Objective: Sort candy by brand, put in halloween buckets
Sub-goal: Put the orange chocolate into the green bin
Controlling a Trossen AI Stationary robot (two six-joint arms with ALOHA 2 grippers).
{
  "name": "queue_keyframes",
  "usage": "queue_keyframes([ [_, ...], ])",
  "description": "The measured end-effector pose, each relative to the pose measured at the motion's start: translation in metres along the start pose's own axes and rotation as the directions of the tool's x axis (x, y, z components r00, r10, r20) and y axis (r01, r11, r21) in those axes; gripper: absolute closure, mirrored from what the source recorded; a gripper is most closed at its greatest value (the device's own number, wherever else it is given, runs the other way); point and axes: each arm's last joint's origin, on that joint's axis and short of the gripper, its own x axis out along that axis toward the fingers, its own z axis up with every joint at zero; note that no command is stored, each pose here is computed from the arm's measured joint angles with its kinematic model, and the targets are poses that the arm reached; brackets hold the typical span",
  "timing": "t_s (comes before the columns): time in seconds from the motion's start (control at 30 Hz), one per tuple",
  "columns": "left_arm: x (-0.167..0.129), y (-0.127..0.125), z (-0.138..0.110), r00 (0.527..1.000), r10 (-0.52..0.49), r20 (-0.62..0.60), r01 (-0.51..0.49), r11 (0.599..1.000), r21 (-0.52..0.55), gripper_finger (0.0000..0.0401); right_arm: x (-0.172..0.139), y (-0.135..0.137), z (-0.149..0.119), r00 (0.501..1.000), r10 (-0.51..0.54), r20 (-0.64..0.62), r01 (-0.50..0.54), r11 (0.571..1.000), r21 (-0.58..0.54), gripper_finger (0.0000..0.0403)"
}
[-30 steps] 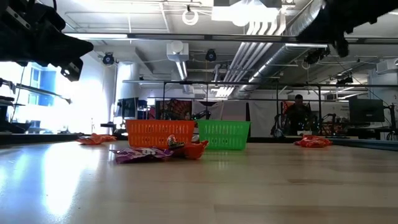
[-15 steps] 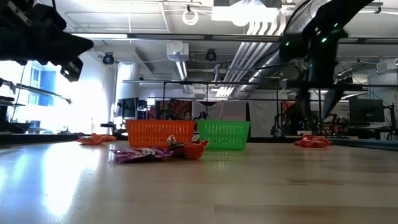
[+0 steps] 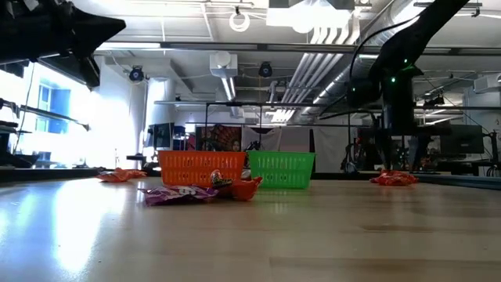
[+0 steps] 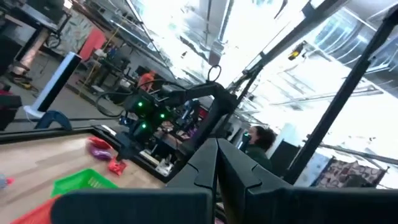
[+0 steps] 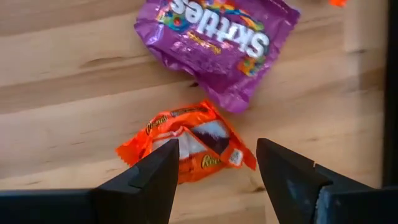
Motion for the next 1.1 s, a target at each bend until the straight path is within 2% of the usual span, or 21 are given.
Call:
queue_keyframes([
  [0.43, 0.000, 0.002, 0.000, 0.999, 0.046, 0.021, -0.046, 0.999, 0.001, 0.0400, 0.019, 0.002, 0.009, 0.999, -0.027, -0.041, 0.025, 0.998, -0.053, 0.0203],
  [0.57, 0.000, 0.002, 0.001, 0.996, 0.077, 0.038, -0.078, 0.997, 0.011, 0.0400, 0.014, 0.000, 0.008, 0.999, -0.024, -0.032, 0.022, 0.998, -0.065, 0.0251],
  [0.77, 0.000, 0.004, 0.001, 0.990, 0.124, 0.065, -0.127, 0.991, 0.041, 0.0400, 0.003, -0.005, 0.006, 1.000, -0.025, 0.004, 0.025, 0.995, -0.101, 0.0375],
  [0.83, 0.000, 0.004, 0.001, 0.990, 0.127, 0.068, -0.130, 0.991, 0.041, 0.0400, -0.004, -0.007, 0.005, 1.000, 0.002, 0.022, 0.000, 0.992, -0.124, 0.0394],
  [0.97, 0.000, 0.002, 0.005, 0.989, 0.110, 0.098, -0.110, 0.994, -0.003, 0.0400, -0.027, -0.011, 0.000, 0.993, 0.087, 0.078, -0.076, 0.988, -0.137, 0.0387],
  [1.1, -0.001, -0.001, 0.011, 0.983, 0.074, 0.165, -0.069, 0.997, -0.034, 0.0400, -0.058, -0.011, -0.017, 0.957, 0.269, 0.112, -0.247, 0.953, -0.175, 0.0399],
])
